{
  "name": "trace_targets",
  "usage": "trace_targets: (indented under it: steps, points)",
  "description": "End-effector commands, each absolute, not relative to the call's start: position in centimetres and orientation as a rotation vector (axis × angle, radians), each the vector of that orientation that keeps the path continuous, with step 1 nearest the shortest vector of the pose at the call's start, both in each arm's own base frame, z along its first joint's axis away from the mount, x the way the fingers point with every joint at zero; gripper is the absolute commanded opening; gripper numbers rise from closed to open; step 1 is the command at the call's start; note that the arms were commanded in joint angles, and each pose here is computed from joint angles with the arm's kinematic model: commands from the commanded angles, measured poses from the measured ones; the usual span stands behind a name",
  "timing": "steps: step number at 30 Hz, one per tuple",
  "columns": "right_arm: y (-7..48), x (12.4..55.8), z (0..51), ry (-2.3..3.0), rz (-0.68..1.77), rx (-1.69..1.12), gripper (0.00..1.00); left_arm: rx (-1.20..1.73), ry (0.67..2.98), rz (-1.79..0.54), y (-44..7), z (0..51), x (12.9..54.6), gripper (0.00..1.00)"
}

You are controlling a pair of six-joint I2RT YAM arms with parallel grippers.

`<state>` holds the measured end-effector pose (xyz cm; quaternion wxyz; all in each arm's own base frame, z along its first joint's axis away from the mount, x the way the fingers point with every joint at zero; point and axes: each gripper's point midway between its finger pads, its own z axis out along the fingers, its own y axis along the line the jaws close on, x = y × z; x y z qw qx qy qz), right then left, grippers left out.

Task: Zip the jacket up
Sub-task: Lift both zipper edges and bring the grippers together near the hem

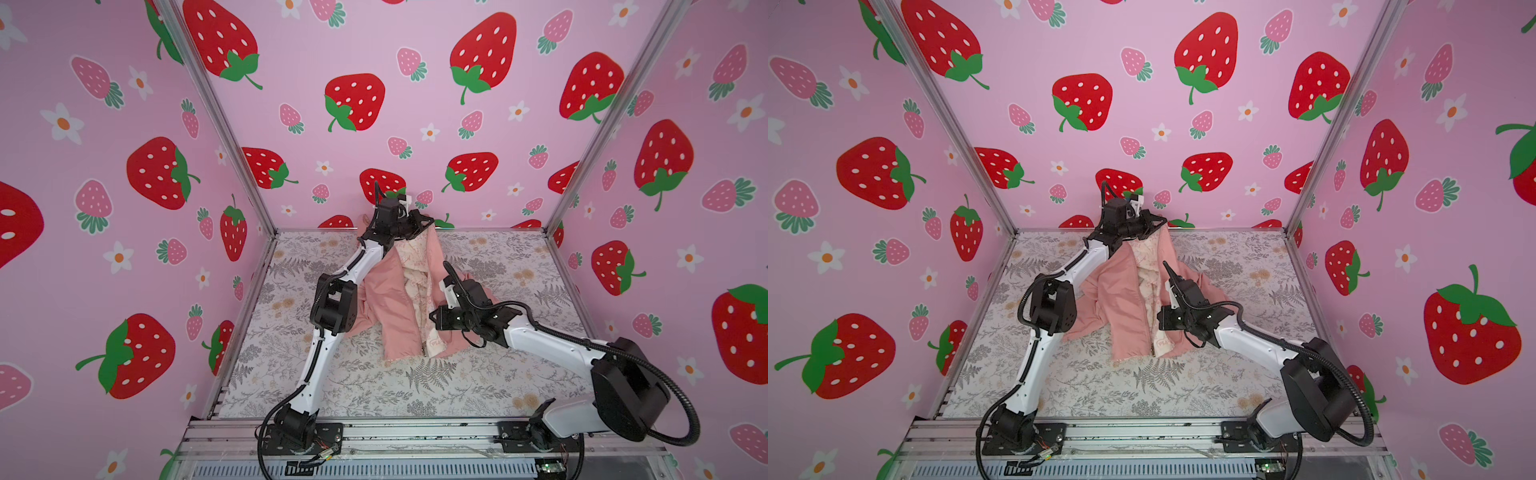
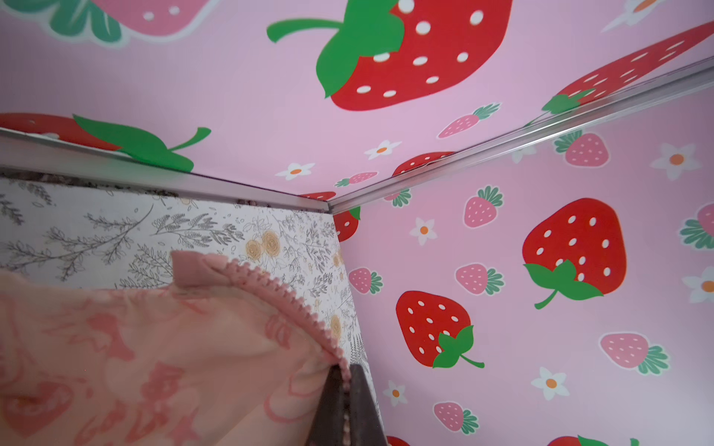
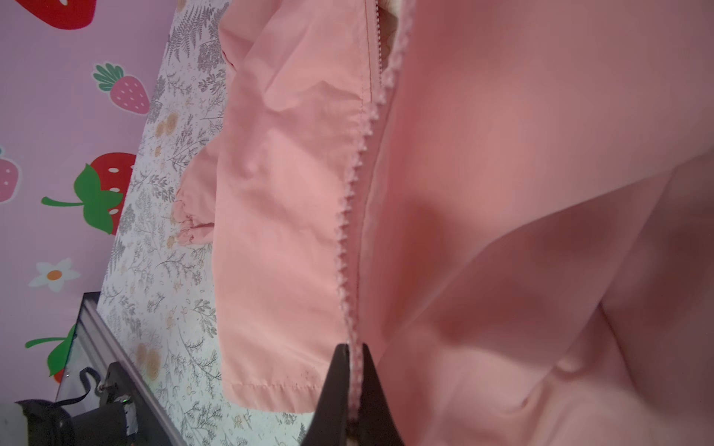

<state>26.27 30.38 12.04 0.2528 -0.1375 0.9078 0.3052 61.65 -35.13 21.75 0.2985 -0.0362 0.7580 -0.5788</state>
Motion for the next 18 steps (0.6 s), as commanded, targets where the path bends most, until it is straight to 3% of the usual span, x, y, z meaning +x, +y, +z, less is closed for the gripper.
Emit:
trace_targets:
  steps: [1,4,8,9,10,14,16,18]
  points:
    - [31.1,25.0,10.2,2.547,0.765,-0.457,0.0,-0.162,1.926,-1.588,-32.6,21.7,63.8,0.0]
    - [34.6,23.8,10.5,2.519,0.957,-0.524,0.0,-0.207,1.944,-1.554,-30.4,20.3,64.4,0.0]
    - [38.1,22.0,10.7,2.484,1.154,-0.622,0.17,-0.258,2.007,-1.503,-27.9,18.0,64.5,0.0]
    - [38.6,21.6,10.8,2.478,1.196,-0.639,0.22,-0.272,2.026,-1.491,-27.4,17.4,64.4,0.04]
    - [39.0,21.3,10.9,2.47,1.235,-0.652,0.27,-0.292,2.044,-1.473,-26.8,16.9,64.2,0.18]
    - [39.1,20.5,11.5,2.441,1.29,-0.682,0.4,-0.372,2.069,-1.416,-24.6,15.7,63.3,0.48]
    - [38.5,20.5,11.8,2.432,1.265,-0.678,0.44,-0.383,2.072,-1.39,-23.7,15.8,62.6,0.57]
    - [37.6,20.8,12.2,2.419,1.216,-0.653,0.47,-0.365,2.075,-1.373,-23.5,16.6,61.8,0.59]
